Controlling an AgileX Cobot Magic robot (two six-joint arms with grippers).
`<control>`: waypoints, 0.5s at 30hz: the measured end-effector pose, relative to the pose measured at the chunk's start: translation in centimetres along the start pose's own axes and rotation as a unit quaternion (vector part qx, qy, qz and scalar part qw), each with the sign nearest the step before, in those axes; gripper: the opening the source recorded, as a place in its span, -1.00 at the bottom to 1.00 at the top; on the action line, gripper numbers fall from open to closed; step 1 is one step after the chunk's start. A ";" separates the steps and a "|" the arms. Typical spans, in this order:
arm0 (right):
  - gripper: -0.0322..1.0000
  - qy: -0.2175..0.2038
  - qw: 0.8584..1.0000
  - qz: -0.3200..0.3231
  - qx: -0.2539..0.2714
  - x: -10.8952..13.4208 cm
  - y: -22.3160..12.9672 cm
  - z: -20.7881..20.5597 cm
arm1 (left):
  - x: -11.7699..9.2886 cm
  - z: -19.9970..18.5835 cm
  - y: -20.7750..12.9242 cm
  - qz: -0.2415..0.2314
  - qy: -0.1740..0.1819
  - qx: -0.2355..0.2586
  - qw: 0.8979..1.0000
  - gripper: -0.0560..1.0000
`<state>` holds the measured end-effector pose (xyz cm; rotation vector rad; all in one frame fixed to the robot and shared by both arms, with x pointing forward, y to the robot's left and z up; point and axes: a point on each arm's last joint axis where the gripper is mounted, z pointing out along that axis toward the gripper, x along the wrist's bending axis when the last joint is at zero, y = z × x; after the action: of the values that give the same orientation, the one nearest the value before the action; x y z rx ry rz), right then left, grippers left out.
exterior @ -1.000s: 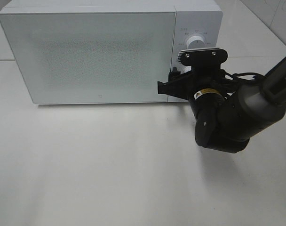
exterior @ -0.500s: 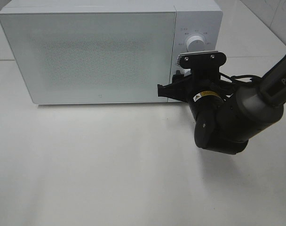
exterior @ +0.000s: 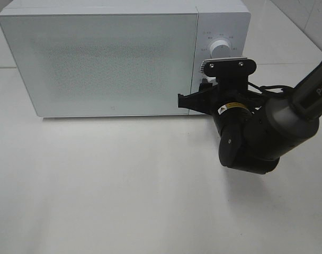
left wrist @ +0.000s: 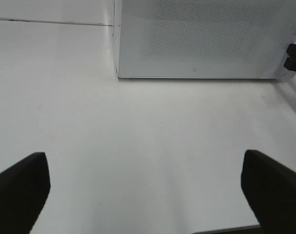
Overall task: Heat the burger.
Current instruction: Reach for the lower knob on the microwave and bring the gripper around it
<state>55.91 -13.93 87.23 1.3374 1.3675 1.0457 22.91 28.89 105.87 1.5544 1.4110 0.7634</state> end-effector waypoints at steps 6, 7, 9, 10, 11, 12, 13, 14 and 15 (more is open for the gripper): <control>-0.09 0.000 0.999 0.045 0.000 0.0 0.0 0.0 | 0.0 0.0 0.0 0.000 0.000 0.000 1.000 0.98; -0.09 0.001 0.997 0.081 0.000 0.0 0.0 0.0 | 0.0 0.0 0.0 0.000 0.000 0.000 1.000 0.98; -0.09 0.002 0.995 0.100 0.000 0.0 0.0 0.0 | 0.0 0.0 0.0 0.000 0.000 0.000 1.000 0.98; -0.09 0.004 0.989 0.147 -0.001 0.1 0.0 0.0 | 0.0 0.0 0.0 0.000 0.000 0.000 1.000 0.98; -0.09 0.004 0.989 0.147 -0.001 0.1 0.0 0.0 | 0.0 0.0 0.0 0.000 0.000 0.000 1.000 0.98; -0.09 0.008 0.980 0.199 0.000 0.1 0.0 -0.1 | 0.0 0.0 0.0 0.000 0.000 0.000 1.000 0.98; -0.09 0.011 0.975 0.223 0.000 0.1 0.0 -0.1 | 0.0 0.0 0.0 0.000 0.000 0.000 1.000 0.98; -0.09 0.011 0.975 0.223 0.000 0.1 0.0 -0.1 | 0.0 0.0 0.0 0.000 0.000 0.000 1.000 0.98; -0.09 0.015 0.963 0.268 0.000 0.1 -0.1 -0.2 | 0.0 0.0 0.0 0.000 0.000 0.000 1.000 0.98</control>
<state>55.75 -13.82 87.18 1.7503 1.0417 1.4217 22.91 28.89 105.87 1.5544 1.4110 0.7634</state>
